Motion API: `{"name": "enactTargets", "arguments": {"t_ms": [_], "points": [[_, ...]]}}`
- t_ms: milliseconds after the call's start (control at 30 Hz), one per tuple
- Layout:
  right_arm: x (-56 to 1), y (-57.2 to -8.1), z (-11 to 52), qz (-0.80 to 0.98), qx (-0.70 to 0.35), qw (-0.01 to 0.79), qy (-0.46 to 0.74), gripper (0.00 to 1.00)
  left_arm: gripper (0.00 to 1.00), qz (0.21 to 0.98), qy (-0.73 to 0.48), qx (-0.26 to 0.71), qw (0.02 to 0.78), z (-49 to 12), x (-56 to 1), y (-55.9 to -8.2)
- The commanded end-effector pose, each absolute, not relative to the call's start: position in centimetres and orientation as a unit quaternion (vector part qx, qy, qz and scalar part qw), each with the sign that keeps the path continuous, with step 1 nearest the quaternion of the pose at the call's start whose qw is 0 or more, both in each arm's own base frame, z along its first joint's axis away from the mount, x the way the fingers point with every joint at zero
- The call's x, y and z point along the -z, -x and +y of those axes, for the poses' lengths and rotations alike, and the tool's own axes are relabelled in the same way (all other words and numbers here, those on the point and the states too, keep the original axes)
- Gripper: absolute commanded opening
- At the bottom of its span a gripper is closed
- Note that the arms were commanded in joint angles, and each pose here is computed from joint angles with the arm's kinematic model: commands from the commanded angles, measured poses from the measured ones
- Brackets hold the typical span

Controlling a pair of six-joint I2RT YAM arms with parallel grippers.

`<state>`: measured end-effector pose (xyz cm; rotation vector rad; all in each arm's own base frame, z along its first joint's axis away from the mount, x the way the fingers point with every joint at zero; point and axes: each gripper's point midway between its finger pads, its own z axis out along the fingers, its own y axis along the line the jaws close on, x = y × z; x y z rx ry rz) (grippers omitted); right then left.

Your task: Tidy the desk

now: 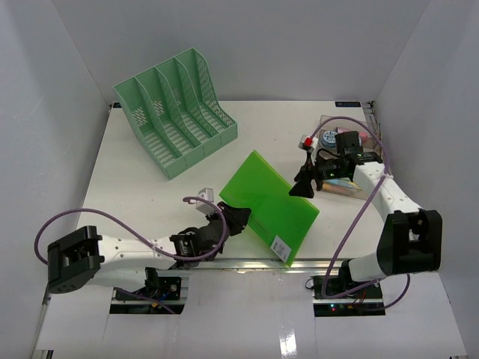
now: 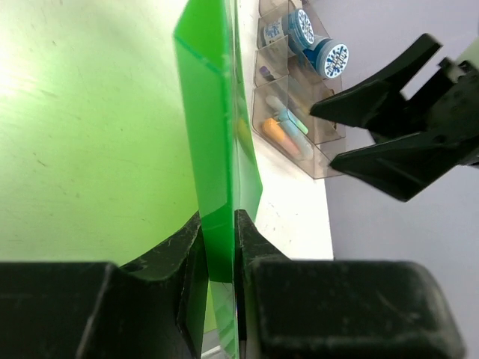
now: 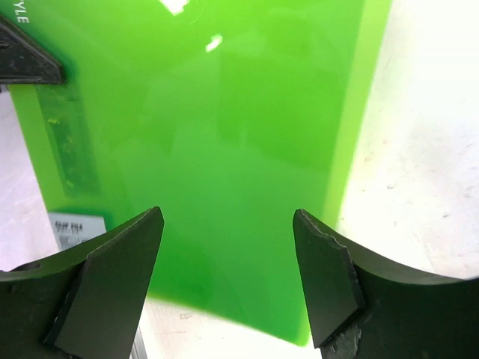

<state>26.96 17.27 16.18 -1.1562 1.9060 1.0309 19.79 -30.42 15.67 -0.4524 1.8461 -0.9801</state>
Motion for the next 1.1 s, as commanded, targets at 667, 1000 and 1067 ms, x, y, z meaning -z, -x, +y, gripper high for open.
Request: {"name": "enactTargets", "arguments": {"t_ms": [667, 1000, 1067], "points": [[-18.6, -23.0, 17.4, 0.679, -0.462, 0.383, 0.423, 0.76, 0.00, 0.704, 0.088, 0.246, 0.661, -15.6, -37.4, -19.7], [-17.2, -23.0, 17.3, 0.688, -0.459, 0.378, 0.416, 0.75, 0.00, 0.644, 0.132, 0.060, 0.752, -7.7, -47.7, -20.7], [-17.2, -23.0, 17.3, 0.689, -0.459, 0.378, 0.415, 0.75, 0.00, 0.628, 0.136, 0.036, 0.765, -6.4, -49.0, -20.6]]}}
